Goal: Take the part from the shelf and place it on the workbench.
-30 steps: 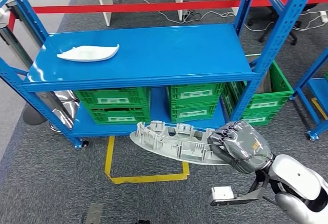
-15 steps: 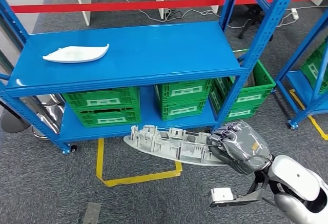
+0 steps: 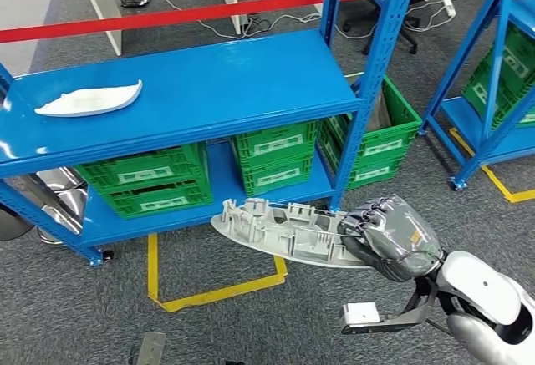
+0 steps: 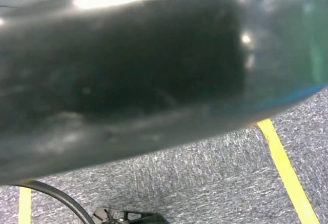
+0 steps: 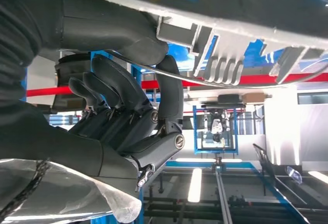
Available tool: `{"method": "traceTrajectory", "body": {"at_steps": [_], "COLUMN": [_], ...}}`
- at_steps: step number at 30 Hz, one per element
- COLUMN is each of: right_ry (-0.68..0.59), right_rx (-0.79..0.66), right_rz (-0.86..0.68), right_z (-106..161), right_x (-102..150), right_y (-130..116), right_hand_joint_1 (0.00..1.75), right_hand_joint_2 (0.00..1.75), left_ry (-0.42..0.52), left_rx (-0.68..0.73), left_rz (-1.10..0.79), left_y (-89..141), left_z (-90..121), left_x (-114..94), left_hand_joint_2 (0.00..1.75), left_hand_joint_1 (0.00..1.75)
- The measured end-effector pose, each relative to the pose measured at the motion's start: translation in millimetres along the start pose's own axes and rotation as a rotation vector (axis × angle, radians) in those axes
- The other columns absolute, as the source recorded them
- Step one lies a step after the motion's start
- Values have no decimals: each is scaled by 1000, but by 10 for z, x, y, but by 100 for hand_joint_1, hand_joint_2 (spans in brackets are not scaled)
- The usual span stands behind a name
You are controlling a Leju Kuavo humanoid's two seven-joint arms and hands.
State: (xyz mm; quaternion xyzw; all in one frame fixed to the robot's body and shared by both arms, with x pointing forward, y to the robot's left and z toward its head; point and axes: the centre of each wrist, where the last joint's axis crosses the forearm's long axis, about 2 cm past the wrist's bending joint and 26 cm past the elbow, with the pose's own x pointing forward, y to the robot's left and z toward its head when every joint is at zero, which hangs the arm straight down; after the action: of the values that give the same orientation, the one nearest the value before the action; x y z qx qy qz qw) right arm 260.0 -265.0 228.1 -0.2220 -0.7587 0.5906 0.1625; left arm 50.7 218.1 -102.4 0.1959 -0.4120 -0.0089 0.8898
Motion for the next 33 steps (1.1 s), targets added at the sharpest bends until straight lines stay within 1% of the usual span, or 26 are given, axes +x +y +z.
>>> {"method": "traceTrajectory", "body": {"at_steps": [33], "right_ry": [2], "right_rx": [-1], "right_rz": [-3], "right_z": [2], "right_x": [12], "right_y": [13], "right_hand_joint_1": [175], "right_hand_joint_2": [175], "left_ry": [4], "left_rx": [2], "left_rz": [-1], "left_y": [4], "left_z": [6], "left_x": [-9], "left_hand_joint_2": [0], "left_hand_joint_1": [0]}}
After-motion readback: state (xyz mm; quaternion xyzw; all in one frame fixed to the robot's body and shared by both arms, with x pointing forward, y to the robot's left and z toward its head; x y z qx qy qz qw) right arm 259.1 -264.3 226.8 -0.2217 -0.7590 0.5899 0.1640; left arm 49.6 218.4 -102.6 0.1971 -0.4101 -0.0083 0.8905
